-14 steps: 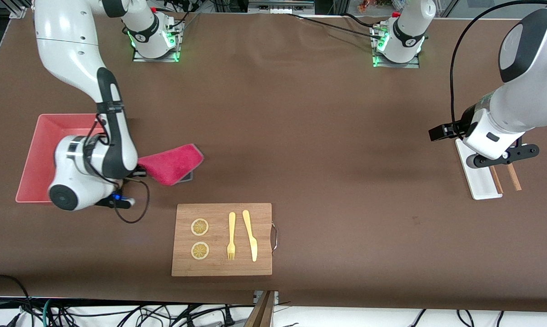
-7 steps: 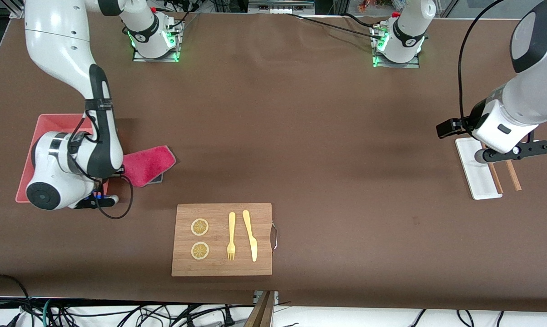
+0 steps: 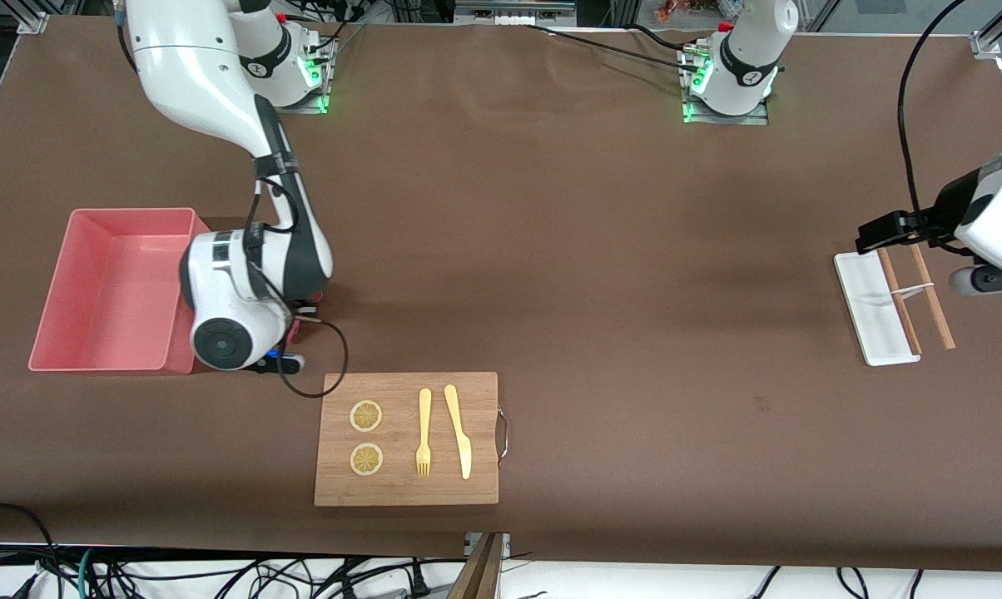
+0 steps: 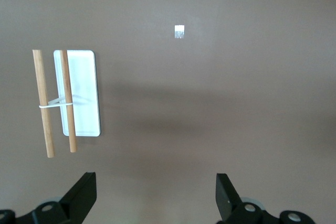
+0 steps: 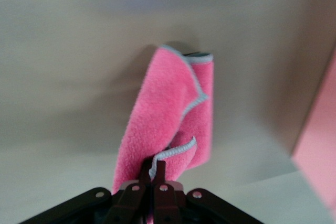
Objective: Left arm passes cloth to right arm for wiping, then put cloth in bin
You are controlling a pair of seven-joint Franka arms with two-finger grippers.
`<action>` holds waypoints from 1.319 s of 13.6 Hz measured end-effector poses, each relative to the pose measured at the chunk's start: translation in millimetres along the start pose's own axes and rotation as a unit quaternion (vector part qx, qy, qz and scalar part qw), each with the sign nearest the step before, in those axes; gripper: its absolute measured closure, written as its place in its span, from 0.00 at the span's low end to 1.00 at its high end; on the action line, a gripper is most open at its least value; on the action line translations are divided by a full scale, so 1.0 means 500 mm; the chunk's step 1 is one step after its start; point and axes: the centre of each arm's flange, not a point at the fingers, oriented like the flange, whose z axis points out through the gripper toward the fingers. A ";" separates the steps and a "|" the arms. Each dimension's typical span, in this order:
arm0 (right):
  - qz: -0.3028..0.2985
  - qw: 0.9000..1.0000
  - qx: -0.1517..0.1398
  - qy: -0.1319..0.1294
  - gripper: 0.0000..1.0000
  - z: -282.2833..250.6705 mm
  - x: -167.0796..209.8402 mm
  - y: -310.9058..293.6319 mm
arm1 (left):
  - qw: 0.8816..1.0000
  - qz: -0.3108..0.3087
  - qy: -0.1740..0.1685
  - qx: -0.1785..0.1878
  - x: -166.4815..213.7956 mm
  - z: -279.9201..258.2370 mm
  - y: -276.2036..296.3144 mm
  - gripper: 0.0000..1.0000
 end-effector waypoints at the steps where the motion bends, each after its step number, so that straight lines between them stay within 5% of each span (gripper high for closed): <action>1: 0.015 1.000 0.013 0.000 0.98 0.004 -0.008 -0.030 | 1.000 0.000 0.004 -0.001 -0.001 -0.008 0.000 0.00; 8: 0.121 0.986 0.111 0.001 0.98 0.007 -0.105 -0.269 | 1.000 -0.001 0.006 -0.001 0.000 -0.011 -0.001 0.00; 13: 0.171 0.969 0.174 -0.040 0.98 -0.014 -0.155 -0.347 | 1.000 -0.001 0.005 -0.001 0.001 -0.009 -0.001 0.00; 18: 0.162 0.972 0.160 -0.062 0.98 -0.012 -0.145 -0.309 | 1.000 -0.001 0.004 -0.001 0.002 -0.007 -0.001 0.00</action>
